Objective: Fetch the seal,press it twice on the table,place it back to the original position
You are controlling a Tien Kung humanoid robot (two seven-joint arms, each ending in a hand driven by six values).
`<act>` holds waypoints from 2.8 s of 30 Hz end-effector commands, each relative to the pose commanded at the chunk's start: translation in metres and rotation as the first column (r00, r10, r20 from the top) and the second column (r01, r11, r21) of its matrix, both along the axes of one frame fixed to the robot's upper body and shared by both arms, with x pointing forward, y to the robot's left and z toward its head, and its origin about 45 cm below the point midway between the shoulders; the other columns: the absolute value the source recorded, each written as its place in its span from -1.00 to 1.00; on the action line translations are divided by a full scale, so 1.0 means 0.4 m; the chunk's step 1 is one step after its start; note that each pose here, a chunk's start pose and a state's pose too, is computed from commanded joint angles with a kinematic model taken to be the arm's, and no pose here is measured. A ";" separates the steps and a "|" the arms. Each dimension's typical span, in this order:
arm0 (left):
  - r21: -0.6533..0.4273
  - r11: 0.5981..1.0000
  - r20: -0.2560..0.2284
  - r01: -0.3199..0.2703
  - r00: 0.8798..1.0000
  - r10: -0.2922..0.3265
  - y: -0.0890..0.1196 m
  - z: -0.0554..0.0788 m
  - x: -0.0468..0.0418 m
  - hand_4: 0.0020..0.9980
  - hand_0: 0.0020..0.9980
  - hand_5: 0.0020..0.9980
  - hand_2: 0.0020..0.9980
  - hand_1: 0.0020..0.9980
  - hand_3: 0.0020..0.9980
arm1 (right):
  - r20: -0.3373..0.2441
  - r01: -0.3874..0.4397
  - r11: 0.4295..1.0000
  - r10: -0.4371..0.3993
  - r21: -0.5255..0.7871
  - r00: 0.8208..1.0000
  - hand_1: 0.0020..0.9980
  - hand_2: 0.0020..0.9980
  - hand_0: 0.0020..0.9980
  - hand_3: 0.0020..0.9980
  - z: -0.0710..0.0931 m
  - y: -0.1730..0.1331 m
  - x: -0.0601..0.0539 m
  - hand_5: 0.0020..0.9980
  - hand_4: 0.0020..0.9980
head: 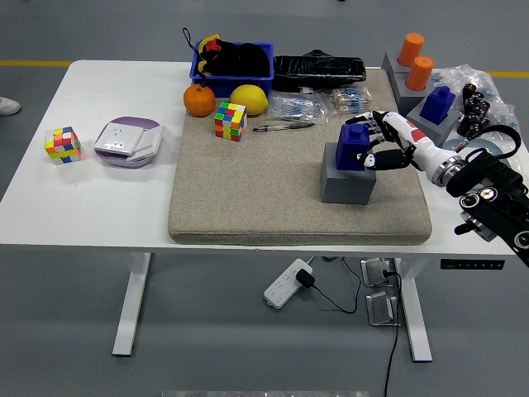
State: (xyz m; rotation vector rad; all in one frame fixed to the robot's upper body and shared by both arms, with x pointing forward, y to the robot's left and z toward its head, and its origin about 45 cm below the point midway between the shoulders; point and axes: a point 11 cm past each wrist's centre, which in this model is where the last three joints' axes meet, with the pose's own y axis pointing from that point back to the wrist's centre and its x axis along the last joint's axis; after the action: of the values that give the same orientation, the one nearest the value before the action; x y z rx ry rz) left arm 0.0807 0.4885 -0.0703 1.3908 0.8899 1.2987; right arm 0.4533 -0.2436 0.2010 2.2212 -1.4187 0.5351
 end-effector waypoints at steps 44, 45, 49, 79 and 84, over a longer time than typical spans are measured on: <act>-0.002 1.000 0.002 -0.001 1.000 0.001 -0.002 -0.001 0.001 0.56 0.64 -0.45 0.53 0.60 0.64 | -0.028 -0.015 1.000 0.014 -0.025 1.000 -0.20 -0.23 0.06 -0.15 -0.010 0.002 -0.004 -1.00 0.11; -0.002 1.000 0.002 -0.001 1.000 0.001 -0.002 -0.001 0.001 0.56 0.64 -0.45 0.53 0.60 0.64 | -0.028 -0.015 1.000 0.014 -0.026 1.000 -0.19 -0.23 0.06 -0.15 -0.010 0.002 -0.004 -1.00 0.11; -0.002 1.000 -0.003 -0.003 1.000 0.003 -0.001 -0.002 -0.005 0.56 0.64 -0.45 0.53 0.60 0.64 | -0.031 -0.018 0.999 0.017 -0.029 0.999 -0.19 -0.23 0.06 -0.15 -0.011 0.003 -0.005 -1.00 0.11; -0.005 1.000 0.000 -0.002 1.000 0.002 -0.004 -0.002 0.000 0.56 0.64 -0.45 0.53 0.60 0.64 | -0.028 -0.021 0.999 0.019 -0.050 0.999 0.49 0.49 0.48 0.54 -0.009 0.015 0.003 -1.00 0.62; -0.004 1.000 0.000 0.001 1.000 -0.001 -0.003 -0.001 0.002 0.56 0.64 -0.45 0.53 0.60 0.64 | -0.028 -0.022 0.998 0.020 -0.053 0.999 0.59 0.60 0.54 0.61 -0.007 0.016 0.004 -1.00 0.65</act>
State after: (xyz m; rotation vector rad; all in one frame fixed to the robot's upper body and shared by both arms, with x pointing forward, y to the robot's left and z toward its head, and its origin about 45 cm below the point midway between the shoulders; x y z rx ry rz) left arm 0.0814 0.4872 -0.0707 1.3877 0.8911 1.2962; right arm 0.4550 -0.2374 0.1981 2.1956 -1.3530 0.5410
